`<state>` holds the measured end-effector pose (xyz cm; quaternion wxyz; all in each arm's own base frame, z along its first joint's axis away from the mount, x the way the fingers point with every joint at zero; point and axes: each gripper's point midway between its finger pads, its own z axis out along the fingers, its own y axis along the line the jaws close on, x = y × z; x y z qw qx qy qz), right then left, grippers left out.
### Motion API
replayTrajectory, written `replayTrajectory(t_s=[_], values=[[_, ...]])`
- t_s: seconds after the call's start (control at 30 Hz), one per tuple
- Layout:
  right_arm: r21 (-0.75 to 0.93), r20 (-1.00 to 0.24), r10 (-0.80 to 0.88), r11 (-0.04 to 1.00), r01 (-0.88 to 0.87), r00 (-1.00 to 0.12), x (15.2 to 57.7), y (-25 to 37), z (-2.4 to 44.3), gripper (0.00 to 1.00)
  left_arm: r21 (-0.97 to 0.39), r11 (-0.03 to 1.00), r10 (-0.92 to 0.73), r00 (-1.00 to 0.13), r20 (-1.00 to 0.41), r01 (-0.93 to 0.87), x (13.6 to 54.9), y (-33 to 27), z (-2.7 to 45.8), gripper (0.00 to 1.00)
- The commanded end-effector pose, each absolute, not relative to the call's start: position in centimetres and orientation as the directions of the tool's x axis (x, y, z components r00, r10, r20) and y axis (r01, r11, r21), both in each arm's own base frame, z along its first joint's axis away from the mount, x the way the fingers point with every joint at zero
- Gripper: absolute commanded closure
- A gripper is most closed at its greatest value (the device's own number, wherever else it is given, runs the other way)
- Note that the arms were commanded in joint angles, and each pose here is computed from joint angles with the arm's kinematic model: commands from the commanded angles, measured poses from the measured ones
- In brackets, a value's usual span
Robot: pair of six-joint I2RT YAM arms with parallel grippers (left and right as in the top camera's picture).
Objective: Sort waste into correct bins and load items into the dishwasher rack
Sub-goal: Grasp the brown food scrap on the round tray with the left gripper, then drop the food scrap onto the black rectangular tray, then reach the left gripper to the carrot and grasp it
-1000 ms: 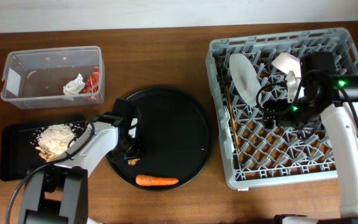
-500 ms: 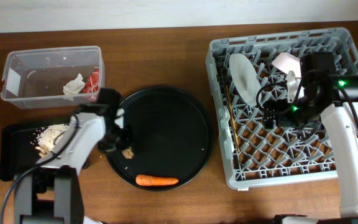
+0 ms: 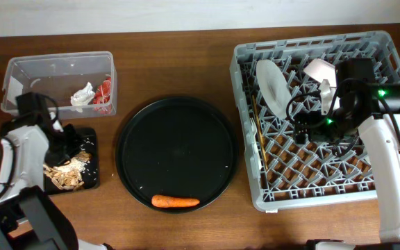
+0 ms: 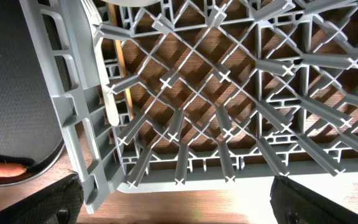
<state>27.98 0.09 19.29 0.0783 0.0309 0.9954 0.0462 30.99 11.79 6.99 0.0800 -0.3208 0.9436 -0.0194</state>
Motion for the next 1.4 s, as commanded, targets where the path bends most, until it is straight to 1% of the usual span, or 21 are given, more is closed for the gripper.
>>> replayTrajectory(t_s=[0.0,0.03,0.1,0.13,0.17,0.23,0.37,0.47,0.53,0.63,0.7,0.77,0.83,0.87,0.9,0.93,1.03,1.1,1.17,1.27,1.37], values=[[0.102,-0.149,0.067,0.993,0.052,-0.987,27.9,0.1,19.2,0.01,-0.072,0.79,-0.612,-0.778,-0.139,-0.609,30.6,12.1,6.3,0.87],[0.102,-0.149,0.068,0.993,0.053,-0.987,27.9,0.1,19.2,0.01,-0.072,0.79,-0.613,-0.778,-0.136,-0.609,30.6,12.1,6.2,0.87],[0.101,-0.149,0.067,0.993,0.052,-0.987,27.9,0.1,19.2,0.01,-0.07,0.79,-0.613,-0.78,-0.128,-0.609,30.4,12.1,6.1,0.78],[0.102,-0.149,0.067,0.993,0.052,-0.987,27.9,0.1,19.2,0.01,-0.069,0.79,-0.613,-0.78,-0.125,-0.61,30.3,12.0,6.1,0.68],[0.101,-0.149,0.067,0.994,0.052,-0.987,27.9,0.1,19.2,0.01,-0.068,0.79,-0.613,-0.78,-0.121,-0.61,30.2,12.0,6.1,0.52],[0.101,-0.149,0.067,0.993,0.052,-0.987,27.9,0.1,19.2,0.01,-0.067,0.789,-0.614,-0.781,-0.117,-0.61,30.1,11.9,6.1,0.49],[0.101,-0.149,0.067,0.993,0.052,-0.987,27.9,0.1,19.2,0.01,-0.069,0.789,-0.614,-0.782,-0.11,-0.61,29.9,11.8,6.3,0.49],[0.101,-0.149,0.067,0.993,0.052,-0.987,27.9,0.1,19.2,0.02,-0.122,0.793,-0.609,-0.787,-0.103,-0.597,29.9,10.6,7.4,0.49],[0.101,-0.151,0.067,0.994,0.052,-0.986,28.0,0.1,19.2,0.01,-0.176,0.824,-0.56,-0.821,-0.114,-0.538,30.3,8.9,8.5,0.49],[0.101,-0.158,0.067,0.994,0.051,-0.985,28.2,0.1,19.2,0.01,-0.314,0.884,-0.402,-0.907,-0.129,-0.347,30.8,3.0,10.7,0.44],[0.101,-0.159,0.067,0.994,0.051,-0.985,28.2,0.1,19.2,0.01,-0.41,0.874,-0.318,-0.945,-0.077,-0.261,30.0,-1.8,11.7,0.43],[0.101,-0.159,0.067,0.994,0.051,-0.985,28.2,0.1,19.2,0.01,-0.416,0.866,-0.29,-0.956,0.034,-0.277,28.0,-5.7,11.6,0.42],[0.101,-0.159,0.067,0.994,0.051,-0.985,28.2,0.1,19.2,0.01,-0.4,0.87,-0.27,-0.957,0.103,-0.289,26.5,-8.4,11.3,0.39],[0.101,-0.159,0.067,0.994,0.051,-0.985,28.2,0.1,19.2,0.01,-0.382,0.863,-0.294,-0.943,0.154,-0.332,25.5,-10.0,11.0,0.31],[0.101,-0.159,0.067,0.994,0.052,-0.985,28.2,0.1,19.2,0.01,-0.357,0.851,-0.331,-0.921,0.204,-0.385,24.5,-11.4,10.5,0.2],[0.101,-0.159,0.067,0.994,0.051,-0.985,28.2,0.1,19.2,0.01,-0.33,0.836,-0.373,-0.894,0.246,-0.439,23.7,-12.8,10.1,0.03],[0.101,-0.156,0.067,0.994,0.052,-0.985,28.1,0.1,19.2,0.01,-0.215,0.75,-0.539,-0.766,0.35,-0.626,21.0,-16.2,8.7,0.01],[0.102,-0.156,0.067,0.993,0.052,-0.986,28.1,0.1,19.2,0.01,-0.187,0.718,-0.583,-0.725,0.367,-0.671,20.0,-18.1,7.9,0.01],[0.102,-0.156,0.067,0.993,0.052,-0.986,28.1,0.1,19.2,0.01,-0.179,0.703,-0.612,-0.713,0.342,-0.689,19.6,-19.4,7.0,0.01],[0.102,-0.153,0.067,0.993,0.052,-0.986,28.0,0.1,19.2,0.01,-0.117,0.671,-0.696,-0.677,0.24,-0.732,19.1,-19.1,5.3,0.01],[0.102,-0.152,0.067,0.993,0.052,-0.986,28.0,0.1,19.2,0.01,-0.112,0.677,-0.697,-0.682,0.221,-0.727,19.1,-19.0,5.2,0.01]])
